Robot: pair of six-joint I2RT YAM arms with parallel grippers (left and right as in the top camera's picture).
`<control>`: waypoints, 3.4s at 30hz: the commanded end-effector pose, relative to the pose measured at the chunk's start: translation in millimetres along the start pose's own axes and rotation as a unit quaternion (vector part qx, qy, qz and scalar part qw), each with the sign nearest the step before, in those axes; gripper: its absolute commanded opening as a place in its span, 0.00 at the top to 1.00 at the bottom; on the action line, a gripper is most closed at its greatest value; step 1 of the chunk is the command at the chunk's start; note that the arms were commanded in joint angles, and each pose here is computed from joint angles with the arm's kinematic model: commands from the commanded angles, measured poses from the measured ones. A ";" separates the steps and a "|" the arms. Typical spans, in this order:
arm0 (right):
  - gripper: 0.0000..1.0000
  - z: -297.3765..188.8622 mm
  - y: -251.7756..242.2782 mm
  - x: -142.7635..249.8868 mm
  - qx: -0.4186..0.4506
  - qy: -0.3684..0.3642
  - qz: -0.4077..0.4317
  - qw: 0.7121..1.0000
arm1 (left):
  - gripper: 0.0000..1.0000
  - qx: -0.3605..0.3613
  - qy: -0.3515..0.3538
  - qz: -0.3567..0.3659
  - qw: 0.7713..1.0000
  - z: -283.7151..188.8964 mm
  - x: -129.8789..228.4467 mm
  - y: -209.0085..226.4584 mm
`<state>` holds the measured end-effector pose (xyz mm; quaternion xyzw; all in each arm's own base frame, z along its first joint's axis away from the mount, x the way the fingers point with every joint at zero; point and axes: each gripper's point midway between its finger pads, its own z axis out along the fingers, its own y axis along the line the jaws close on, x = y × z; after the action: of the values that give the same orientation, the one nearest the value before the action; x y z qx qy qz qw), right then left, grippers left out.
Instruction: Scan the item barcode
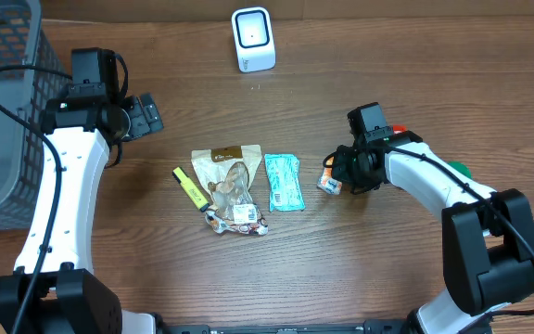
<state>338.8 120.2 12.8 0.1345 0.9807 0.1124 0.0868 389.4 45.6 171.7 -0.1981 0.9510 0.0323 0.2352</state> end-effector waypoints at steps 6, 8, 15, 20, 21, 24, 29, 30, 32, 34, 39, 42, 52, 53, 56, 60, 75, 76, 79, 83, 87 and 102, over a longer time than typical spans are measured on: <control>0.70 -6.7 1.9 -5.3 -0.001 -0.011 0.000 1.000 | 0.00 0.000 -0.013 -0.005 1.000 -7.4 -5.8 -0.3; 0.70 -6.6 1.3 -4.3 0.000 -0.009 0.001 1.000 | 0.00 0.000 -0.013 -0.005 1.000 -7.4 -5.8 -0.3; 0.69 -23.4 12.4 -7.4 -0.036 0.006 0.010 0.999 | 0.00 0.000 -0.013 -0.005 1.000 -7.4 -5.8 -0.3; 0.66 -25.9 6.6 -4.5 -0.029 0.014 0.015 0.999 | 0.00 0.000 -0.013 -0.005 1.000 -7.4 -5.8 -0.3; 0.66 -25.9 6.0 -3.5 -0.028 0.016 0.015 0.999 | 0.00 0.000 -0.013 -0.005 1.000 -7.4 -5.8 -0.3; 0.69 -25.7 4.1 -1.6 -0.024 0.020 0.017 0.999 | 0.00 0.000 -0.013 -0.006 1.000 -7.4 -5.9 0.0; 0.78 -25.2 3.9 -0.6 -0.023 0.021 0.016 0.999 | 0.00 0.000 -0.013 -0.006 1.000 -7.4 -5.9 0.0; 0.78 -24.4 3.5 0.0 -0.023 0.021 0.017 0.999 | 0.00 0.000 -0.013 -0.006 1.000 -7.4 -5.9 0.0; 0.78 -21.5 1.9 1.8 -0.023 0.021 0.017 0.999 | 0.00 0.000 -0.013 -0.006 1.000 -7.4 -6.0 0.0; 0.78 -15.5 -0.6 4.4 -0.025 0.019 0.016 0.999 | 0.00 0.000 -0.013 -0.006 1.000 -7.4 -5.9 0.0; 0.81 -0.5 -4.6 7.1 -0.035 0.002 0.015 0.999 | 0.00 0.000 -0.013 -0.005 1.000 -7.4 -5.8 -0.3; 0.87 6.7 -9.1 12.2 -0.036 0.000 0.021 0.999 | 0.00 0.001 -0.013 -0.004 1.000 -7.5 -5.6 -1.0; 0.66 5.0 -3.8 13.5 -0.049 0.008 0.028 0.998 | 0.00 0.001 -0.013 -0.004 1.000 -7.5 -5.5 -1.2; 0.66 4.8 -2.4 14.0 -0.053 0.010 0.027 0.998 | 0.00 0.001 -0.013 -0.004 1.000 -7.5 -5.6 -1.0; 0.67 4.7 -3.0 19.7 -0.053 0.023 0.031 0.998 | 0.00 0.001 -0.013 -0.004 1.000 -7.5 -5.6 -1.0; 0.71 7.2 -6.8 26.5 -0.047 0.032 0.033 0.998 | 0.00 0.001 -0.013 -0.004 1.000 -7.5 -5.6 -1.0; 0.96 4.6 -12.6 17.4 -0.063 0.028 0.048 0.996 | 0.00 0.001 -0.013 -0.004 1.000 -7.5 -5.6 -1.0; 0.97 2.2 -8.6 18.3 -0.081 0.038 0.048 0.995 | 0.00 0.000 -0.013 -0.005 1.000 -7.4 -5.8 -0.3; 0.96 -9.3 10.8 21.1 -0.165 0.064 0.009 0.984 | 0.00 0.000 -0.013 -0.005 1.000 -7.4 -5.8 -0.3; 0.96 -47.3 42.4 28.2 -0.347 0.096 -0.053 0.931 | 0.00 0.000 -0.013 -0.005 1.000 -7.4 -5.8 -0.3; 0.96 -101.3 64.7 38.7 -0.521 0.088 -0.126 0.840 | 0.00 0.000 -0.013 -0.005 1.000 -7.4 -5.8 -0.3; 0.96 -147.4 77.3 40.1 -0.637 0.079 -0.138 0.754 | 0.00 0.000 -0.013 -0.005 1.000 -7.4 -5.8 -0.3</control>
<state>287.9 177.4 157.1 -0.0884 0.7132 0.6912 0.0766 389.4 45.6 171.7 -0.1981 0.9510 0.0323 0.2352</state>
